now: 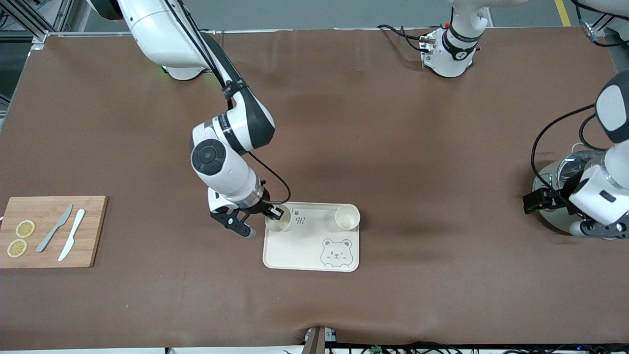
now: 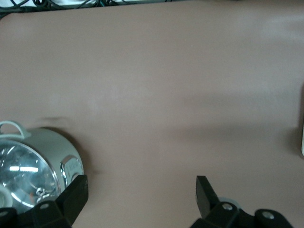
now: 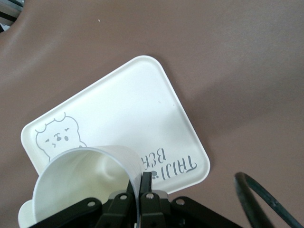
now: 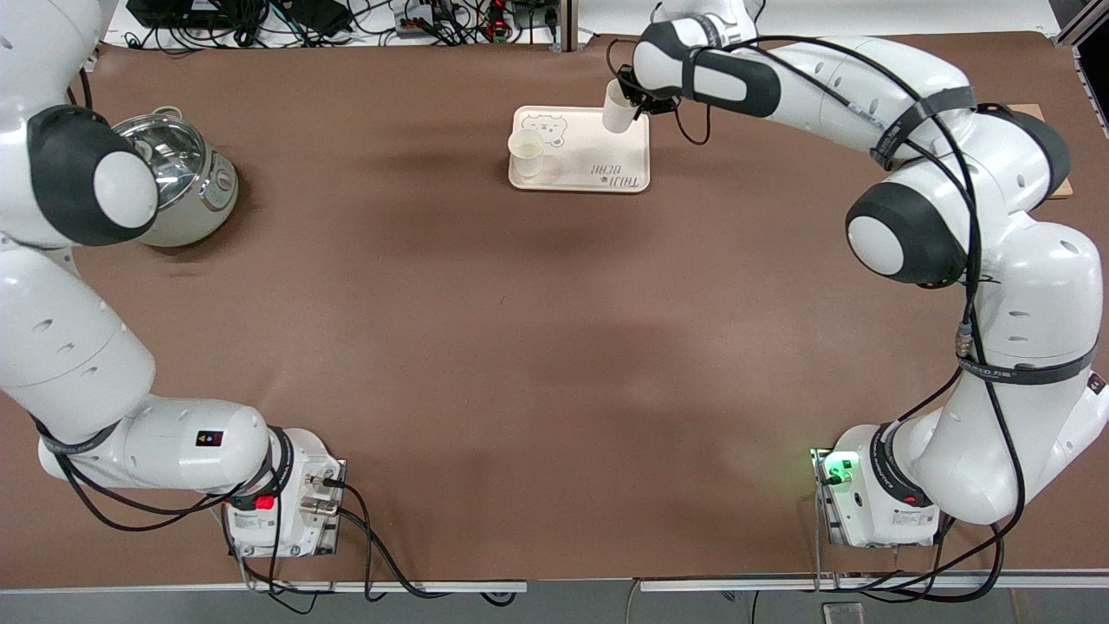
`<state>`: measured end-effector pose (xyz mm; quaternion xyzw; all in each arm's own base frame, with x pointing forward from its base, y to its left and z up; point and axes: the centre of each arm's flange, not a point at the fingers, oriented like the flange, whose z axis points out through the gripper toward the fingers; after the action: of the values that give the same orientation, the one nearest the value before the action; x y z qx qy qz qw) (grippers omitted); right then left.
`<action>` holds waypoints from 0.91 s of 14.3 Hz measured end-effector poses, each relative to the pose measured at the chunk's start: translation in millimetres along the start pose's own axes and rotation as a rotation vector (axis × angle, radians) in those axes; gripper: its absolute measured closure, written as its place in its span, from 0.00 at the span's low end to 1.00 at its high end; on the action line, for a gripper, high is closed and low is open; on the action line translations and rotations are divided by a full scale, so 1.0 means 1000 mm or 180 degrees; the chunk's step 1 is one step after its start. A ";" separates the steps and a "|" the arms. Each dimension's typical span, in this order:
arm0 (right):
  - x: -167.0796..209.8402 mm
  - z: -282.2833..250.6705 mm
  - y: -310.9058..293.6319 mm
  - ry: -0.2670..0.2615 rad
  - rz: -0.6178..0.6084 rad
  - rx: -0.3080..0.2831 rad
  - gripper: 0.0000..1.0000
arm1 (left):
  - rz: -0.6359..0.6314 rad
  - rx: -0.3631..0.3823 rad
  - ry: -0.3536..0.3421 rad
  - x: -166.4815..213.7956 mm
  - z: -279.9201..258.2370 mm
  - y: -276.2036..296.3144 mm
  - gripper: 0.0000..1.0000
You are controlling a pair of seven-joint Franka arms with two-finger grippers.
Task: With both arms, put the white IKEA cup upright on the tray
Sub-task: 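Carry the second cup with the right gripper onto the tray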
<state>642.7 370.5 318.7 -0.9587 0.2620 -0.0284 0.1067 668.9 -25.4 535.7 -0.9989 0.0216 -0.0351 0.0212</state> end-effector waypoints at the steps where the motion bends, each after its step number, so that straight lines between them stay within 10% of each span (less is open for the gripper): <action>1: -0.001 0.009 0.000 0.0023 0.0011 0.0005 0.96 | 0.0001 -0.0004 0.0002 -0.010 -0.008 0.000 0.00; 13: 0.000 0.075 0.008 0.0264 0.0009 -0.0074 0.96 | -0.0033 -0.0182 0.0170 -0.106 -0.083 0.003 0.00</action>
<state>647.1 378.4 243.8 -0.9575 0.2679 -0.0649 0.0848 557.3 -27.5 610.5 -0.9979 0.0179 -0.0611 -0.0080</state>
